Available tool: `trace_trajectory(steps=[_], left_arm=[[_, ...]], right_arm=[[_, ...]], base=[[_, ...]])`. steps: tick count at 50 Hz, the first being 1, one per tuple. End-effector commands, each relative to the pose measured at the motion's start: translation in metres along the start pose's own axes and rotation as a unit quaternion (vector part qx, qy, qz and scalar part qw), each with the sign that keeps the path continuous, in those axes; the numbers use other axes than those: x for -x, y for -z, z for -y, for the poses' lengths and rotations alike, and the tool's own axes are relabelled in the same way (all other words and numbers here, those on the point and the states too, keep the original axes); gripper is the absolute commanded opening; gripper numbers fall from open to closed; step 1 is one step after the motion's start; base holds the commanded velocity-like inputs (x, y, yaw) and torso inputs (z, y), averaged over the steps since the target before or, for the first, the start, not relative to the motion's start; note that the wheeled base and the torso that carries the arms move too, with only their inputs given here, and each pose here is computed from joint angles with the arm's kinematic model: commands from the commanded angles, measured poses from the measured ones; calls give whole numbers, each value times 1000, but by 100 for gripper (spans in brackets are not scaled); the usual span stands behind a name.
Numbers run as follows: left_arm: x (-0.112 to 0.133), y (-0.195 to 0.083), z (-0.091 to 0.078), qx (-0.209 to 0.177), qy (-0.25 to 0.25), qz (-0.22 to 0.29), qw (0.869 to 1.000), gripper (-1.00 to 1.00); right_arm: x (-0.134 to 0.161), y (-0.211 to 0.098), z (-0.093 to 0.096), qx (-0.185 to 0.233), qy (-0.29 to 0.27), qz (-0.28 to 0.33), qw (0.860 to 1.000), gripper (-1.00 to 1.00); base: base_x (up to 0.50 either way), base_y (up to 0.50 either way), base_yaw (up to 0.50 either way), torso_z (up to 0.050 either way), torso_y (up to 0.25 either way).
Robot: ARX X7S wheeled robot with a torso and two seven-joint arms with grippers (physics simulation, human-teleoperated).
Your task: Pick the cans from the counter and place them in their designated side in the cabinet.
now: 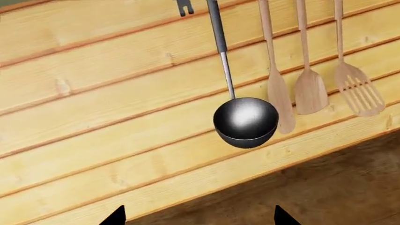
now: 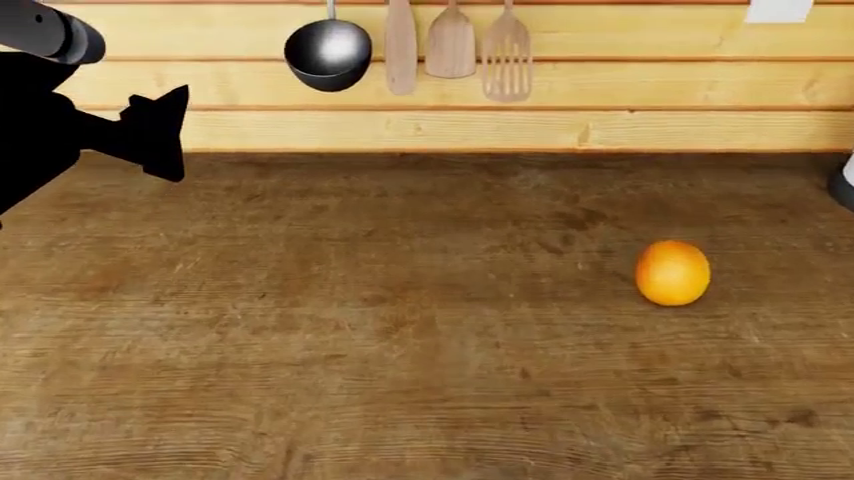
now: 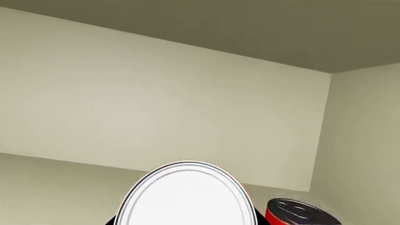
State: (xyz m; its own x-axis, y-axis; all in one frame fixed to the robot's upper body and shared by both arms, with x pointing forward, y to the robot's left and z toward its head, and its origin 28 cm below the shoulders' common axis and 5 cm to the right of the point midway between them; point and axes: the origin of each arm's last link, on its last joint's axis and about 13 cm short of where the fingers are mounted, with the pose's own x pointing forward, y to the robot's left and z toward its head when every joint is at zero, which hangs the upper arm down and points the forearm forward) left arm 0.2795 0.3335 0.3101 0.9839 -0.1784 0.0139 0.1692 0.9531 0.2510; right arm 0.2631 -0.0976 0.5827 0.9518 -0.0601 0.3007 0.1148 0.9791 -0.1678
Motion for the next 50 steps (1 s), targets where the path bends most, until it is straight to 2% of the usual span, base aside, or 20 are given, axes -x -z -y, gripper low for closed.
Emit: trace_trajectory(steps=[1,9,13,14,26,50], left_arm=[[1,1,0,1,1,-1,1000,100],[0,3,0,2,0,-2,1000,100],[2,3,0,2,0,0,1000,100],[2,3,0,2,0,0,1000,100],[1,3,0,2,1,2,1000,100],[2,3,-1,3,1,4,1000,100]], right_arm=[[1,-3,1,6,3,9,1000,-100],[-2,0,0,3,1,0,1000,-100],[-3,10,1,-6,6,-56,998,-100],[-3,11,2,-6,6,-61,998,100],[0,11,4,3,2,-73,997,100],[-6,8,-4,2,1,-33,999,100]], base=[[340,1,0,0,0],[297,1,0,0,1],[0,0,0,0,3],[0,0,0,0,0],[0,0,0,0,0],[-33,0,0,0,0]])
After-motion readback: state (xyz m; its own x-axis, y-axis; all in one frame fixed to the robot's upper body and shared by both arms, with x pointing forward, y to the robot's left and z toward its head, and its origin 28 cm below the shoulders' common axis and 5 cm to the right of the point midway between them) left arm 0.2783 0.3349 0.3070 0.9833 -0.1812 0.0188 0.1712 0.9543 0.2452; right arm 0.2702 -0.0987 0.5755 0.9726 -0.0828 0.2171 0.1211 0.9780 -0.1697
